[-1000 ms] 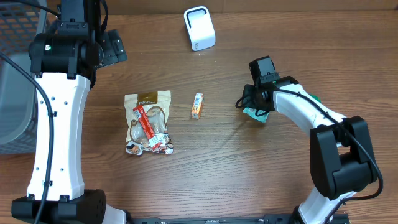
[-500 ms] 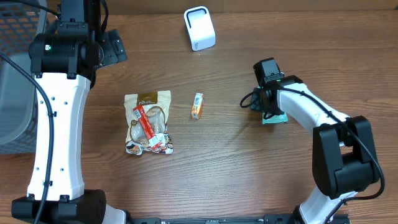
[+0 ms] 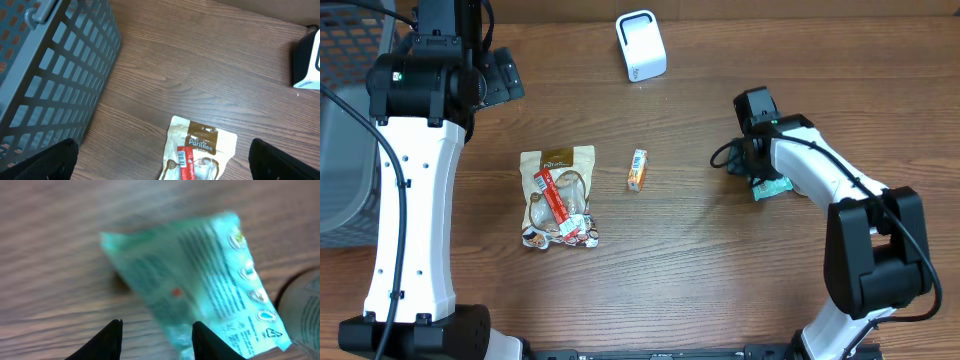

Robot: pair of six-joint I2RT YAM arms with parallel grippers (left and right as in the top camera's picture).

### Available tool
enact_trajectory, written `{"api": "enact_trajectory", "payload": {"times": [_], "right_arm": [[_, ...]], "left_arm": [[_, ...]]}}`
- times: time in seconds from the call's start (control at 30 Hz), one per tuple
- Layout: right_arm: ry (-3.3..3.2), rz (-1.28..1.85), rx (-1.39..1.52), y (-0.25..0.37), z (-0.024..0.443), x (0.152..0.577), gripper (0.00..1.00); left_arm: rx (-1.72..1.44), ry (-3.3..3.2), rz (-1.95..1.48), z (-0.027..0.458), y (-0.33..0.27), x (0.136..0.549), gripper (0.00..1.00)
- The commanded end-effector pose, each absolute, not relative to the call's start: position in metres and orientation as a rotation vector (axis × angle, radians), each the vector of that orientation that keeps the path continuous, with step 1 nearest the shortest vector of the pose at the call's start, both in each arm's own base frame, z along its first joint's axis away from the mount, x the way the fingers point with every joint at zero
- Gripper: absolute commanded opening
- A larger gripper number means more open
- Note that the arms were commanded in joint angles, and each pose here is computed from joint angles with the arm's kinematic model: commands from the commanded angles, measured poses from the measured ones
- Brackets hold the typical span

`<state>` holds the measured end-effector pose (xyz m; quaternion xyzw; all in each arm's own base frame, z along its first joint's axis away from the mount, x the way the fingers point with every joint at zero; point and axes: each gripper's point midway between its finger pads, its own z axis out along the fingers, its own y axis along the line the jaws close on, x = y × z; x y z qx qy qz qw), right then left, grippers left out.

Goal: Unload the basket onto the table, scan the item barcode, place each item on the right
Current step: 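Open the right gripper to release the wipes pack and raise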

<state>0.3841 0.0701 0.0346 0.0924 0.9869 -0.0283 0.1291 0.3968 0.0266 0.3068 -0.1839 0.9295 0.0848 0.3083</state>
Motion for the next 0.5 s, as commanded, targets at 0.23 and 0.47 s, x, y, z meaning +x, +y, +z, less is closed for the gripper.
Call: {"api": "enact_trajectory", "payload": {"times": [0.23,0.47], "right_arm": [[2.778,0.079,0.028,0.120,0.055,0.404,0.46],[2.745,-0.070,0.079,0.093,0.035,0.403,0.46]], "left_arm": [[-0.468,2.443,0.232,0.313,0.026,0.396,1.00],[-0.468,2.443,0.232,0.313,0.026,0.396,1.00]]}}
